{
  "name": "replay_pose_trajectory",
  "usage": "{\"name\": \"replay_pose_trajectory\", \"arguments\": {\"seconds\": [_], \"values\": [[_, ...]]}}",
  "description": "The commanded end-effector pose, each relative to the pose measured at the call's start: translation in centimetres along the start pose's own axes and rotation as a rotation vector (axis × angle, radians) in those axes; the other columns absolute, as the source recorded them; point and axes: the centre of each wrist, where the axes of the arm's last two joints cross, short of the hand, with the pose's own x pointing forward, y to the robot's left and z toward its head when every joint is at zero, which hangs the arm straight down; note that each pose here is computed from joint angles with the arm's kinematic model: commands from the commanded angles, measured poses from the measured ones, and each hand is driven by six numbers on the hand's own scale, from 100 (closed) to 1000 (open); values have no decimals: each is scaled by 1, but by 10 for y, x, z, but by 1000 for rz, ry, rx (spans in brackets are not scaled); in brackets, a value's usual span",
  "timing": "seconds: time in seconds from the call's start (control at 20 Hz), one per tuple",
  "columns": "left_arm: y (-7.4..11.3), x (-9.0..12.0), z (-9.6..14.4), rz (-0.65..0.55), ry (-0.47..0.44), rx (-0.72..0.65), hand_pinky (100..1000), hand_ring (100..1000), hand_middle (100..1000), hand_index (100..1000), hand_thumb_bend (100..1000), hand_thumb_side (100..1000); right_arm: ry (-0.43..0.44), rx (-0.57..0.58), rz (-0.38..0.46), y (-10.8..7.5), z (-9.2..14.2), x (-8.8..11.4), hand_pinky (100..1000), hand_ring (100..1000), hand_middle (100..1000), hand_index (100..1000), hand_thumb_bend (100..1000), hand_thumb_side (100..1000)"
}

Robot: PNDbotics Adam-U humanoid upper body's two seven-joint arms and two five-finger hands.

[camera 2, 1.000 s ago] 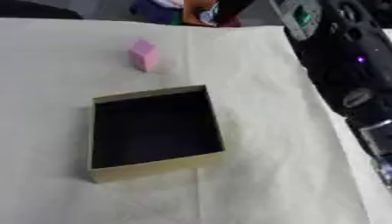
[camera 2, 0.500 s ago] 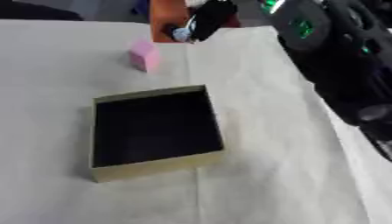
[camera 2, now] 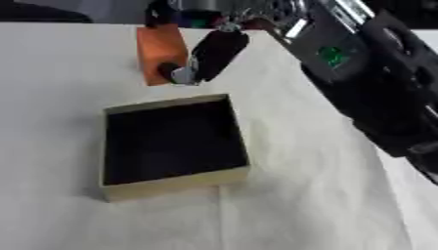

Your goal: Pick up objects on the table and place them in the box.

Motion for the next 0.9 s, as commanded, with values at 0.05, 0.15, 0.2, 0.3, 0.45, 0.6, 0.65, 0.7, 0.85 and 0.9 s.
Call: {"name": "replay_pose_trajectory", "arguments": {"seconds": [0.05, 0.15, 0.2, 0.3, 0.45, 0.6, 0.65, 0.7, 0.85, 0.9], "values": [[3, 4, -7, -3, -33, -1, 565, 561, 685, 752, 100, 848, -19, 22, 23, -2, 0, 4, 834, 832, 667, 731, 100, 457], [3, 4, -6, -3, -32, -1, 565, 561, 685, 752, 100, 848, -36, 43, 25, 3, -4, 5, 834, 831, 667, 731, 100, 455], [3, 4, -6, -2, -32, -1, 565, 561, 686, 752, 100, 848, -46, 55, 28, 5, -5, 6, 833, 831, 667, 731, 100, 455], [3, 4, -6, -1, -31, -1, 564, 561, 686, 751, 100, 849, -65, 81, 26, 11, -9, 8, 834, 831, 665, 731, 100, 458], [3, 4, -6, -1, -31, -1, 564, 561, 686, 751, 100, 849, -89, 124, 14, 19, -14, 10, 835, 830, 664, 731, 100, 439], [3, 5, -6, 1, -31, -1, 564, 561, 686, 751, 100, 848, -105, 153, 7, 28, -19, 13, 834, 830, 665, 731, 100, 468], [2, 5, -6, 2, -31, -1, 564, 561, 686, 751, 100, 848, -110, 163, 5, 31, -21, 13, 834, 829, 664, 731, 100, 470], [2, 5, -6, 2, -31, -1, 564, 561, 686, 751, 100, 848, -115, 172, 4, 35, -23, 14, 834, 829, 663, 730, 100, 470], [2, 5, -6, 4, -31, 0, 564, 560, 686, 750, 100, 849, -125, 190, 7, 43, -26, 16, 832, 818, 664, 730, 100, 469], [2, 5, -6, 5, -30, -1, 564, 560, 686, 750, 100, 849, -125, 198, 9, 47, -27, 16, 831, 812, 664, 730, 100, 470]]}}
